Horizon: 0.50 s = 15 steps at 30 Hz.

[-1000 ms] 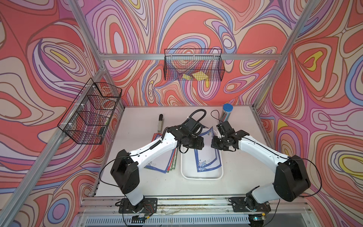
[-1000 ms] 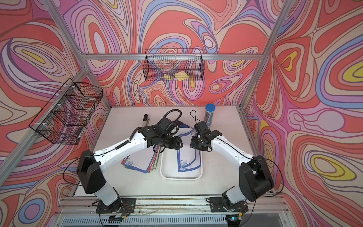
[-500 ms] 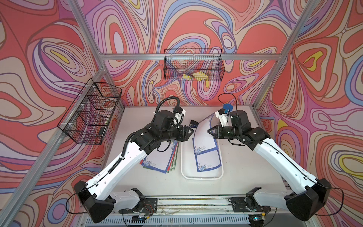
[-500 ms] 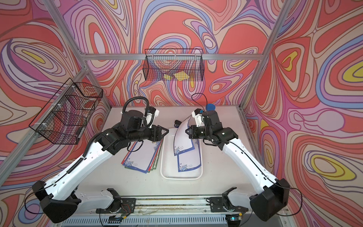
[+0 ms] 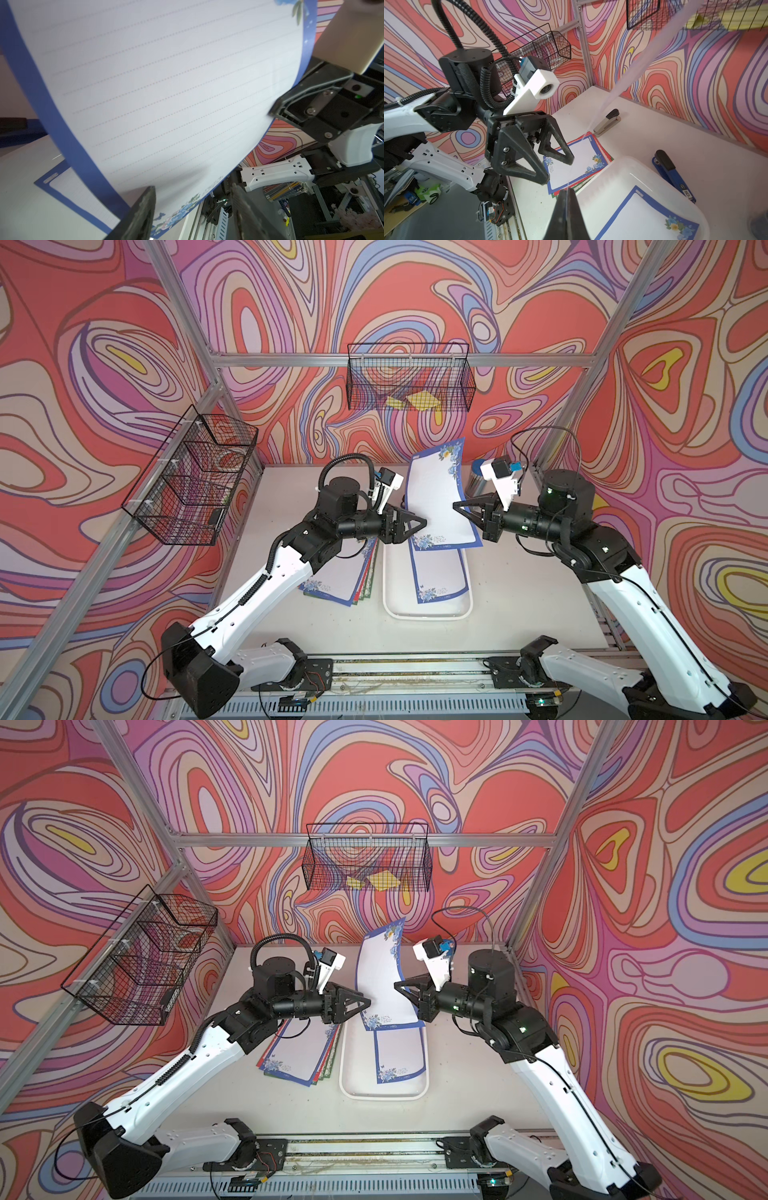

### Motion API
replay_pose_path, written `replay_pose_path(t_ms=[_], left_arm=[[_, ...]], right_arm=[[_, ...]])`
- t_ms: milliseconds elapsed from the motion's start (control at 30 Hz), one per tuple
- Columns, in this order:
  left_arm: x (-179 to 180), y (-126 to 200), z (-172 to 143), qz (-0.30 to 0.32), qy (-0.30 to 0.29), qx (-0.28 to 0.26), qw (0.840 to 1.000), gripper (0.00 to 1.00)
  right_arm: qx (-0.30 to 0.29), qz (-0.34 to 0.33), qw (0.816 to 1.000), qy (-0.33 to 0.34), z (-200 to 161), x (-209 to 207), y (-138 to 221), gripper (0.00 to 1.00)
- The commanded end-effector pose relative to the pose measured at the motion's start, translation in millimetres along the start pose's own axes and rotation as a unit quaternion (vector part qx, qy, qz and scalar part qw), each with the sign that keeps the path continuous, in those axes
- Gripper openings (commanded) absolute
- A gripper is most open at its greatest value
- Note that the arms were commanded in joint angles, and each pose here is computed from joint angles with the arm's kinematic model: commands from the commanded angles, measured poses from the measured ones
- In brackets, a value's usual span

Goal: Take out the stationery paper from the storage box
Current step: Pick up the stationery paper from the storage box, then place the stationery paper at the center of the board.

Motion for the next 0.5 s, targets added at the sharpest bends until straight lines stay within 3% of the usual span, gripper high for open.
replay_pose_path(t_ms=[0, 267, 467], left_arm=[[-30, 18, 15, -0.069, -0.077, -0.046, 0.994, 0.63], [-54, 57, 17, -0.078, -0.174, -0.086, 0.978, 0.66], [-59, 65, 30, -0.119, -0.176, -0.109, 0.971, 0.66]], right_arm=[[-0.02, 0.007, 0.998, 0.053, 7, 13, 18, 0.0], [-0.05, 0.007, 0.992, 0.112, 21, 32, 44, 0.0], [-0.081, 0.023, 0.984, 0.157, 29, 47, 61, 0.0]])
Point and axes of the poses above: each gripper's point midway between its finger pads, its own y axis back along the fingers, its own x axis along the line the jaws close on, z = x × y, the point moved 6 cm from there along y, back along the fingers
